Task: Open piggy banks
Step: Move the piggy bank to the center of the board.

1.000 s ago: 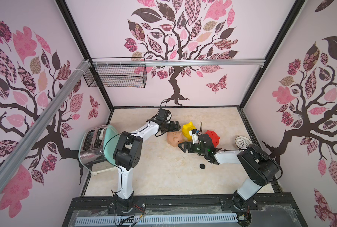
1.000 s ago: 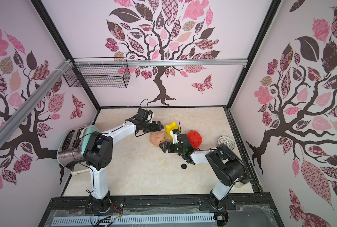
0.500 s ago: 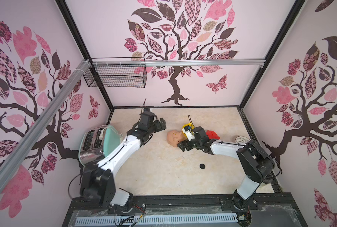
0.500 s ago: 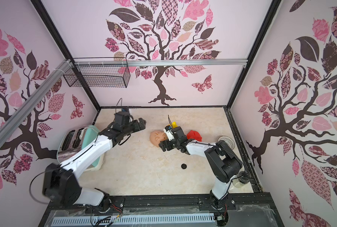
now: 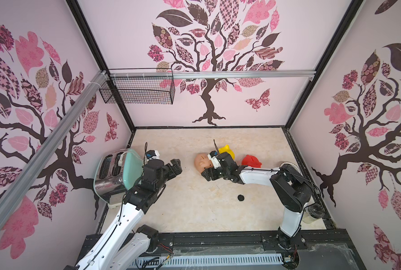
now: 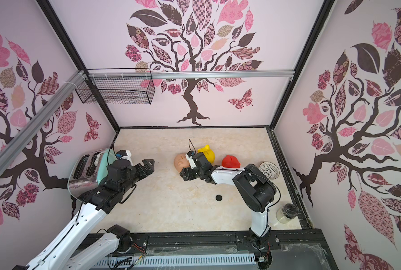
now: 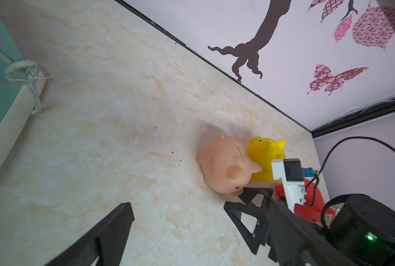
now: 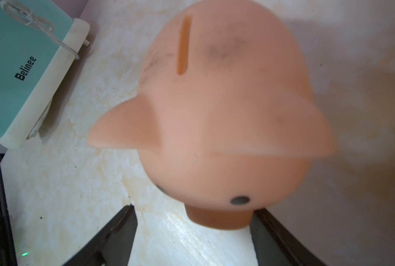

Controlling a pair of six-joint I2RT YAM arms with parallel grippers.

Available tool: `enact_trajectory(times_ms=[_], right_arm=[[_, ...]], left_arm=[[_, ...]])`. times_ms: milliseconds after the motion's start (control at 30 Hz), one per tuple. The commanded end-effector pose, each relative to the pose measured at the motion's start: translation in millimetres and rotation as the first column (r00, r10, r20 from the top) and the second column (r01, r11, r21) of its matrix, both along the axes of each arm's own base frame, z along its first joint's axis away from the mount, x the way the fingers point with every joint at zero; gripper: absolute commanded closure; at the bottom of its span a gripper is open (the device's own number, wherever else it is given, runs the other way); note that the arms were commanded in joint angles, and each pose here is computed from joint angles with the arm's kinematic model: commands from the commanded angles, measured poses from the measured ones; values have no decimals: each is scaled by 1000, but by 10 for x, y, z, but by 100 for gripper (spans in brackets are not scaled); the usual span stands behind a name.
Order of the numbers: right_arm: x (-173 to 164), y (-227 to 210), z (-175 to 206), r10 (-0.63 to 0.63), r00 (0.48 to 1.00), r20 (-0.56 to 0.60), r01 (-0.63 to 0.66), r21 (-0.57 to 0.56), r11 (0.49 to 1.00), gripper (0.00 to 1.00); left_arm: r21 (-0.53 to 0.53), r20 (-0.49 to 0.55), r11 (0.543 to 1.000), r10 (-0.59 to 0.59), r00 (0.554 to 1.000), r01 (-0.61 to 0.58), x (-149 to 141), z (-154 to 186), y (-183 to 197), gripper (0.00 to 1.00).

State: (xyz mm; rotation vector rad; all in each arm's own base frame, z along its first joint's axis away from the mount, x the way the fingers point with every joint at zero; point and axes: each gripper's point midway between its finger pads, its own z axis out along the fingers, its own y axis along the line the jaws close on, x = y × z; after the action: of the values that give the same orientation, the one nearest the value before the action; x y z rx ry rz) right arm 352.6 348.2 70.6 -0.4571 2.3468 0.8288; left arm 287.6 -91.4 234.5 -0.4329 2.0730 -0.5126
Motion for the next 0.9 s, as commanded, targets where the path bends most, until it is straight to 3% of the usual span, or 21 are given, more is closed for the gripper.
enact_trajectory(times_ms=[0, 500, 867], right_arm=[[246, 47, 111, -132, 991, -14, 133, 68, 989, 21], [596, 654, 33, -68, 996, -51, 74, 129, 989, 25], [308, 1015, 311, 189, 981, 54, -196, 196, 961, 26]], left_arm=[[-5, -14, 1000, 4, 1000, -4, -23, -18, -1, 3], [-7, -9, 1000, 3, 1000, -3, -24, -51, -11, 2], [14, -8, 999, 44, 999, -44, -21, -75, 72, 2]])
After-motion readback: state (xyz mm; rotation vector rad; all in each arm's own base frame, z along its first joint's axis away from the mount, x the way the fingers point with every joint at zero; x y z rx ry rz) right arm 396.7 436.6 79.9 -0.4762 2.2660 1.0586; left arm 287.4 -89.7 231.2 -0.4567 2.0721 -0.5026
